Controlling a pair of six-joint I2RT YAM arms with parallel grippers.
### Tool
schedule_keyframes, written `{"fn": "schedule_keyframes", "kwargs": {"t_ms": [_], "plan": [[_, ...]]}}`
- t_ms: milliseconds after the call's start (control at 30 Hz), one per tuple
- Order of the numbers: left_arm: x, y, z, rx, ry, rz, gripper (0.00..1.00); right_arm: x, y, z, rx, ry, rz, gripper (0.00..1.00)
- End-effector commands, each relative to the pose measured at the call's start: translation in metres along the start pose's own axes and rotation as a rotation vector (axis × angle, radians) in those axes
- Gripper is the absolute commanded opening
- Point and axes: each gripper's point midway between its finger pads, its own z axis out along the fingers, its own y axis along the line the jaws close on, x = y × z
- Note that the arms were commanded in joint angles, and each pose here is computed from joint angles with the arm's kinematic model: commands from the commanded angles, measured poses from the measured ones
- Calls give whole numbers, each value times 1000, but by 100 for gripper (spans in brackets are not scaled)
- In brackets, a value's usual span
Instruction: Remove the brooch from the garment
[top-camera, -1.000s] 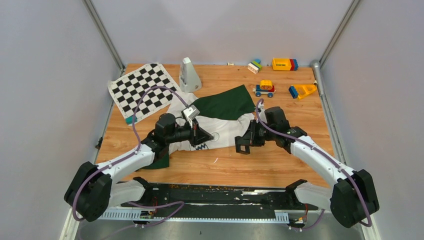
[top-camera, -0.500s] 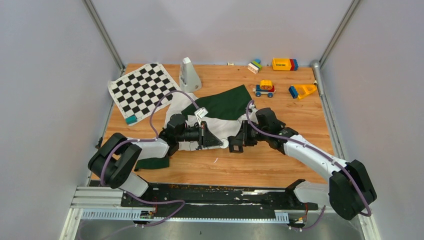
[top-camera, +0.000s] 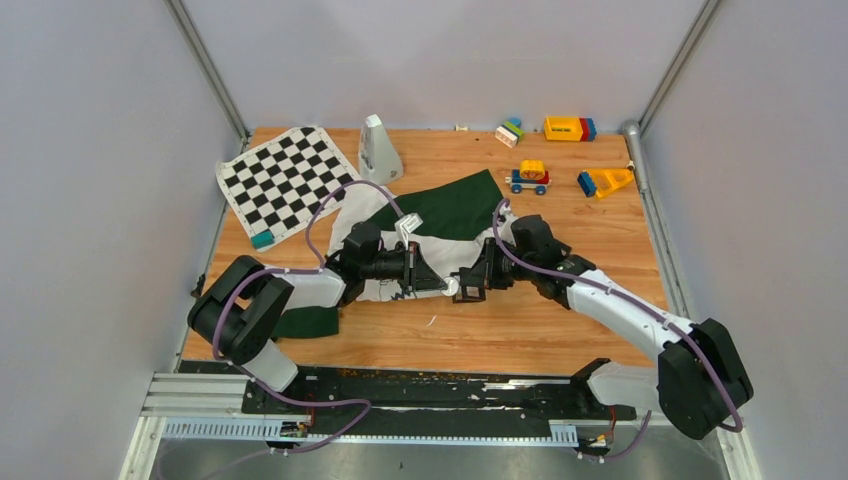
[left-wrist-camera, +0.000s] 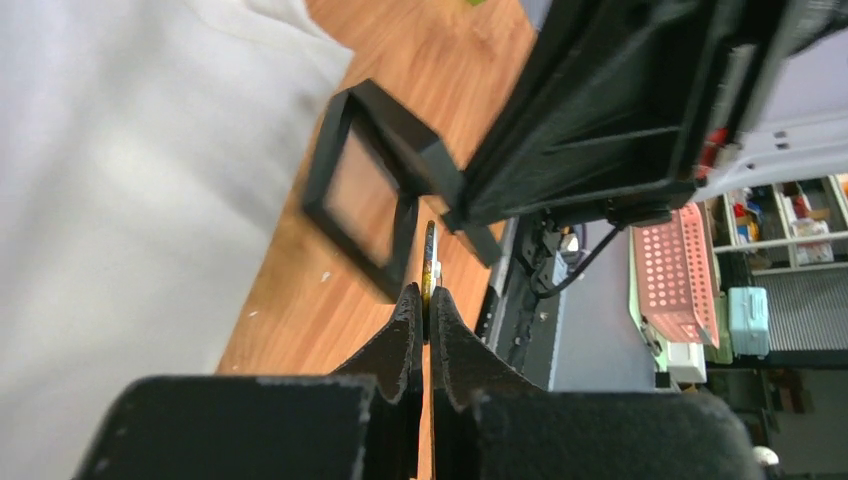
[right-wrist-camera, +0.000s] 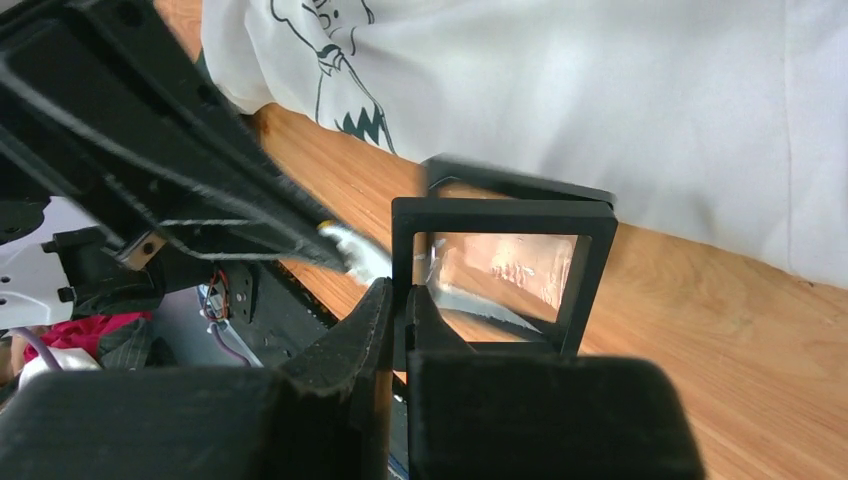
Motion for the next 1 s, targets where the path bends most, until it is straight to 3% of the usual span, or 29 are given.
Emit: {"fn": "schedule_keyframes", "kwargs": {"t_ms": [0, 133, 267, 400, 733, 967], "plan": [[1, 28, 4, -130, 33, 4, 0, -15, 18, -9, -59, -81, -29, 0], [6, 47, 1, -206, 65, -26, 0, -16, 20, -12, -68, -97, -31, 0], [-5, 35, -5, -182, 33, 30, 0, -16, 18, -12, -60, -105, -22, 0], [-17, 13, -20, -174, -39, 162, 0, -13, 25, -12, -115, -101, -11, 0], [-51, 16, -73, -526, -255, 562, 0, -10, 64, -8, -440, 58, 128, 0], [-47, 15, -84, -518, -308, 754, 0, -4, 65, 16, -539, 184, 160, 0]]}}
